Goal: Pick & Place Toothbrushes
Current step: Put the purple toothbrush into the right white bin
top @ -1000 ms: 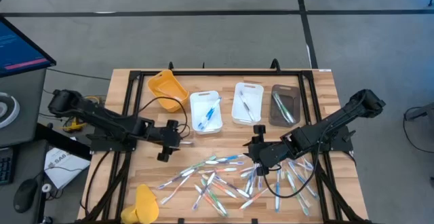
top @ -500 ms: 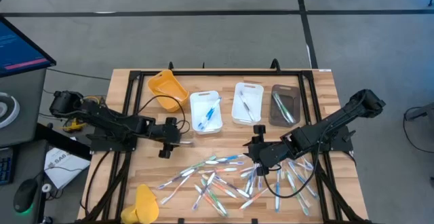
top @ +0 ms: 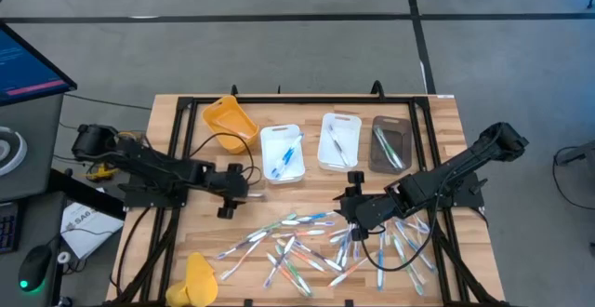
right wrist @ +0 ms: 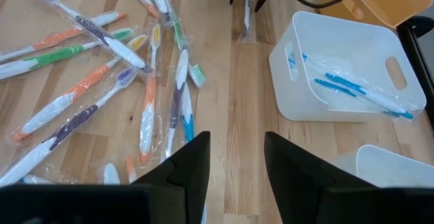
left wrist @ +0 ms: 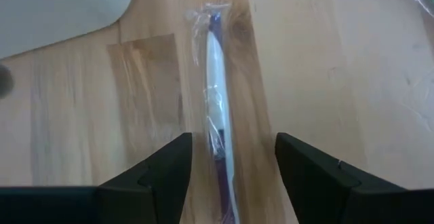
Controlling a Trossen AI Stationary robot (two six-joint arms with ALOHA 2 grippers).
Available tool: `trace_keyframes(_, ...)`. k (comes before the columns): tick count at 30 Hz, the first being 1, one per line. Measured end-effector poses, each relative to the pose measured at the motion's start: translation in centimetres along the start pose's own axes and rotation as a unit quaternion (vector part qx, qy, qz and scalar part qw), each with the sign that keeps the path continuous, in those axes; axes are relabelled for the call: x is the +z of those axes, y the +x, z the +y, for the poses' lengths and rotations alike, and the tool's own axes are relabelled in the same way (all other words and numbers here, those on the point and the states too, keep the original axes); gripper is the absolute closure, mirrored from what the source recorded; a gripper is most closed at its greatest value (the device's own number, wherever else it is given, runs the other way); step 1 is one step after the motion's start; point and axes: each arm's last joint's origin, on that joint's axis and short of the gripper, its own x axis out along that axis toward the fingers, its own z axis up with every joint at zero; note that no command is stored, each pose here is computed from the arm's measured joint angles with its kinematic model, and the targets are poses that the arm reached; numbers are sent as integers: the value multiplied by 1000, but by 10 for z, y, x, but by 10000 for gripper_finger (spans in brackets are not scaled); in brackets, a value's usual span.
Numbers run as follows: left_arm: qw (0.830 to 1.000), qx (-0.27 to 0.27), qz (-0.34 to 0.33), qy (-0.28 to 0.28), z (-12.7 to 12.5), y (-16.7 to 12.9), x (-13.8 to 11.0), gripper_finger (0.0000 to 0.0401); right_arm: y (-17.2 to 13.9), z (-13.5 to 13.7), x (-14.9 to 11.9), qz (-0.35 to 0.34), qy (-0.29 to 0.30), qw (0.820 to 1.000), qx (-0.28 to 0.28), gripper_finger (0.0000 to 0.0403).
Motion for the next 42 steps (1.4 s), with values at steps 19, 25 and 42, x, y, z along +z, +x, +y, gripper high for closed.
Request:
trace_keyframes(19, 1000, -8, 3, 6, -1, 7, 0, 358, 0, 0, 0, 0, 0, 1000, 0, 268)
trace_keyframes(25, 1000, -1, 1, 6, -1, 7, 1, 376, 4, 3, -1, 6, 10, 1000, 5, 270)
trace_keyframes(42, 988, -10, -146, -51, 2, -44, 15, 373, 79, 42, 4, -27, 63, 996, 51, 268)
